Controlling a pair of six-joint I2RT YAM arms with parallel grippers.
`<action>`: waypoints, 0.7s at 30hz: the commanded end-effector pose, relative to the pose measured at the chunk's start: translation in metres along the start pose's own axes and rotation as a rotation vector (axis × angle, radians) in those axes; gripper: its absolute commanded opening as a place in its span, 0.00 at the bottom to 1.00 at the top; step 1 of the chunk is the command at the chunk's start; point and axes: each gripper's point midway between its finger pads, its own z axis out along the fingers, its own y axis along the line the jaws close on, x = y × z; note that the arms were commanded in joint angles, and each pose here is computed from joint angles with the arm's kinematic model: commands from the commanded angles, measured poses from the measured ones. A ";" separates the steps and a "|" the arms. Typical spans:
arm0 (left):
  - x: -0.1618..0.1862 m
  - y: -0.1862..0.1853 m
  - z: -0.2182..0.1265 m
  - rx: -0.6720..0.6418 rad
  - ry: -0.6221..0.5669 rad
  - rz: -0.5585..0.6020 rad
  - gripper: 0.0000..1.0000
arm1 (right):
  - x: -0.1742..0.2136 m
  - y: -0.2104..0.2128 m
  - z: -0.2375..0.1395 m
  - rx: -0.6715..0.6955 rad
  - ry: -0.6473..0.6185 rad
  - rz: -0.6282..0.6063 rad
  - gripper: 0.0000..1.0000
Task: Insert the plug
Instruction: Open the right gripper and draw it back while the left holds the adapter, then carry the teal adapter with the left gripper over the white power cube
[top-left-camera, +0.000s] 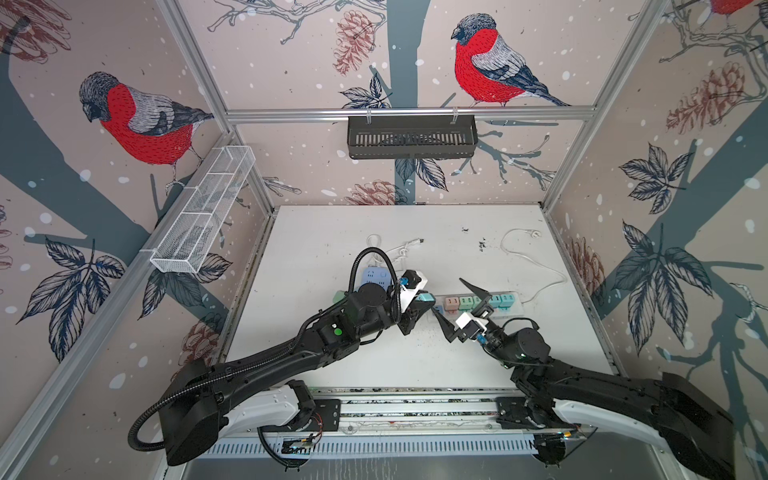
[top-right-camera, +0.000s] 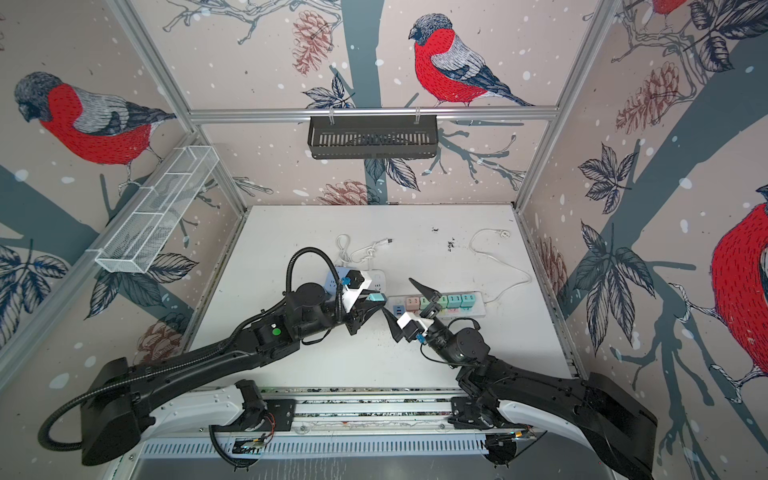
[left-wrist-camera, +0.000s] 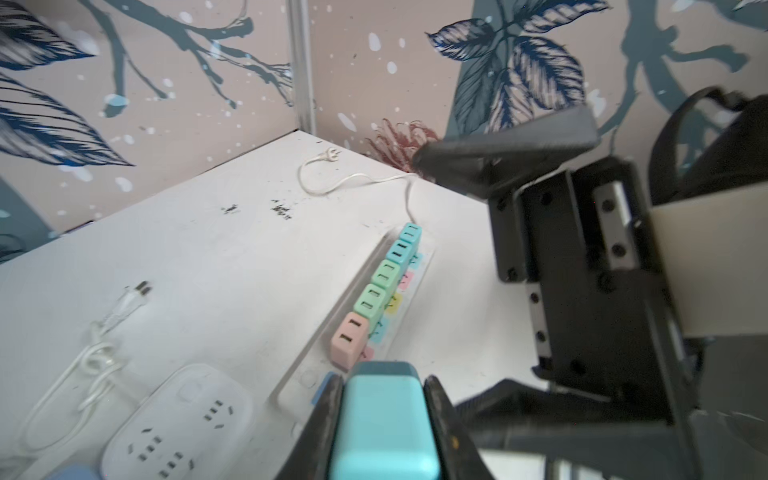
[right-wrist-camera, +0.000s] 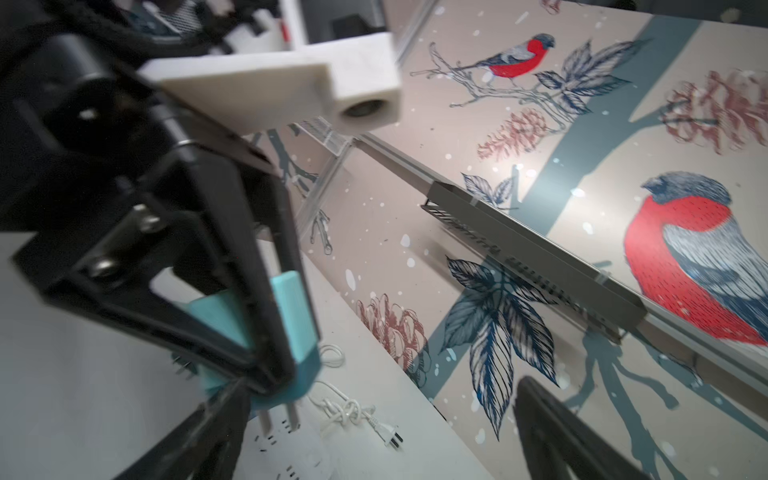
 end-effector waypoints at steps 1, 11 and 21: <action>0.012 0.025 -0.004 -0.144 0.035 0.093 0.00 | -0.005 -0.048 -0.006 0.222 -0.024 0.210 1.00; 0.044 0.066 -0.002 -0.345 0.160 0.253 0.00 | 0.019 -0.113 -0.016 0.443 0.036 0.613 1.00; 0.041 0.117 0.014 -0.315 0.260 0.260 0.00 | 0.035 -0.134 -0.002 0.409 0.158 0.777 1.00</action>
